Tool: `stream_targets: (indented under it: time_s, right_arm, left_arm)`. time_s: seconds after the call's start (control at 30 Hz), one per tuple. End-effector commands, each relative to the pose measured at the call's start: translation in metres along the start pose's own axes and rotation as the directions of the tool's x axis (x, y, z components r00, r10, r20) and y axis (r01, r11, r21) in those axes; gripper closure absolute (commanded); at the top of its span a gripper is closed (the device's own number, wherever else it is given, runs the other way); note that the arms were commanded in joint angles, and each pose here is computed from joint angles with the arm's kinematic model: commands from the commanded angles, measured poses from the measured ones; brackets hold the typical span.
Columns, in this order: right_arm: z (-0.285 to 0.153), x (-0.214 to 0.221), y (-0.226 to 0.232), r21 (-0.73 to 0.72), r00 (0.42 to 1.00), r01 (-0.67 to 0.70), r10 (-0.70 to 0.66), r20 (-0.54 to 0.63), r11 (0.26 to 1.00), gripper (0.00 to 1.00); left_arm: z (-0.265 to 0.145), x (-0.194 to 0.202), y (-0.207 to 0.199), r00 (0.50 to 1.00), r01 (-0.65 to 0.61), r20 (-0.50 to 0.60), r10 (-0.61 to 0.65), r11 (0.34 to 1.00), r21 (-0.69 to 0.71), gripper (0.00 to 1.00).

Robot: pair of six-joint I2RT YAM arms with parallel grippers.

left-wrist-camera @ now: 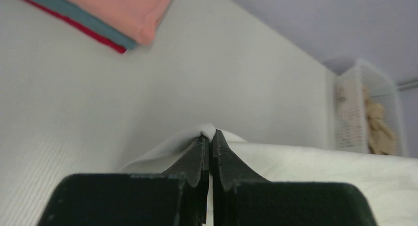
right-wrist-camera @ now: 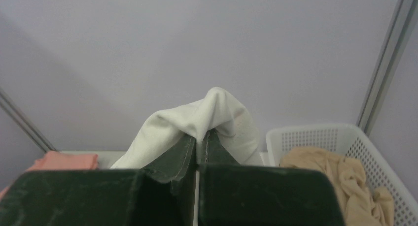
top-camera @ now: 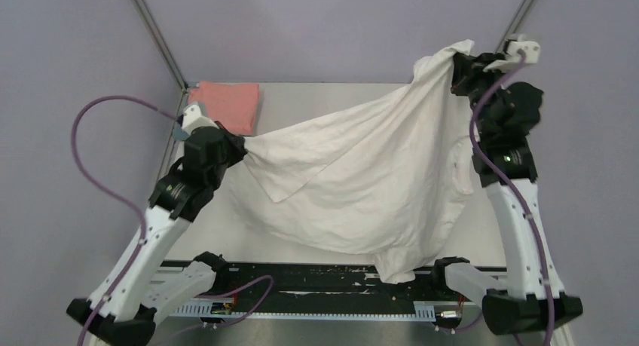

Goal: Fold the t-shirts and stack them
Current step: Flatten out the tshirt

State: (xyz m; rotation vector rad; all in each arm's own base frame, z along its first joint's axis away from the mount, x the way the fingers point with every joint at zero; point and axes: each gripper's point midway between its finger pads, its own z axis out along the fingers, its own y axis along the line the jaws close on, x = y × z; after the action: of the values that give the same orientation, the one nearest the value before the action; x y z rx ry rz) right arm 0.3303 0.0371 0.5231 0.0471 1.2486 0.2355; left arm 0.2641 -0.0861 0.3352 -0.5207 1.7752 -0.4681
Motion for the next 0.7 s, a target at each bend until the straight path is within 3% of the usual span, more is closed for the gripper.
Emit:
stream_targets:
  time_s: [0.0,0.07,0.17,0.23,0.3,0.33,0.37,0.4,0.53,0.67]
  right_arm:
    - [0.06,0.106,-0.036,0.121,0.988,0.009,0.01,-0.156,0.993,1.0]
    - [0.087,0.171,-0.051,0.15,0.966,0.026,0.014,-0.26,0.988,1.0]
    - [0.118,0.251,-0.067,0.175,0.923,0.048,0.023,-0.383,0.983,1.0]
    - [0.14,0.299,-0.072,0.166,0.894,0.052,0.028,-0.446,0.985,1.0]
    - [0.16,0.34,-0.078,0.17,0.866,0.086,0.011,-0.5,0.982,0.98]
    - [0.167,0.361,-0.082,0.175,0.848,0.117,-0.007,-0.529,0.978,0.95]
    - [0.177,0.371,-0.082,0.171,0.84,0.146,-0.03,-0.542,0.974,0.89]
    - [0.183,0.38,-0.081,0.163,0.828,0.172,-0.053,-0.558,0.972,0.76]
    - [0.198,0.382,-0.069,0.14,0.812,0.229,-0.109,-0.574,0.963,0.03]
    - [0.175,0.359,-0.044,0.148,0.803,0.182,-0.06,-0.593,0.972,0.0]
  left_arm:
    - [0.08,0.052,0.063,0.996,-0.02,-0.09,-0.01,0.947,-0.32,1.0]
    - [0.114,0.073,0.08,0.99,-0.026,-0.137,-0.023,0.938,-0.346,0.91]
    - [0.158,0.119,0.095,0.953,-0.056,-0.299,-0.051,0.94,-0.336,0.9]
    - [0.187,0.124,0.101,0.943,-0.05,-0.324,-0.072,0.934,-0.355,0.87]
    - [0.214,0.13,0.108,0.928,-0.05,-0.361,-0.093,0.929,-0.367,0.69]
    - [0.22,0.129,0.113,0.922,-0.047,-0.373,-0.106,0.924,-0.379,0.36]
    - [0.234,0.129,0.108,0.914,-0.045,-0.39,-0.108,0.93,-0.365,0.21]
    - [0.238,0.127,0.11,0.911,-0.047,-0.397,-0.112,0.928,-0.37,0.05]
    - [0.245,0.107,0.095,0.921,-0.054,-0.382,-0.081,0.943,-0.329,0.0]
    - [0.22,0.099,0.09,0.923,-0.034,-0.372,-0.093,0.947,-0.321,0.0]
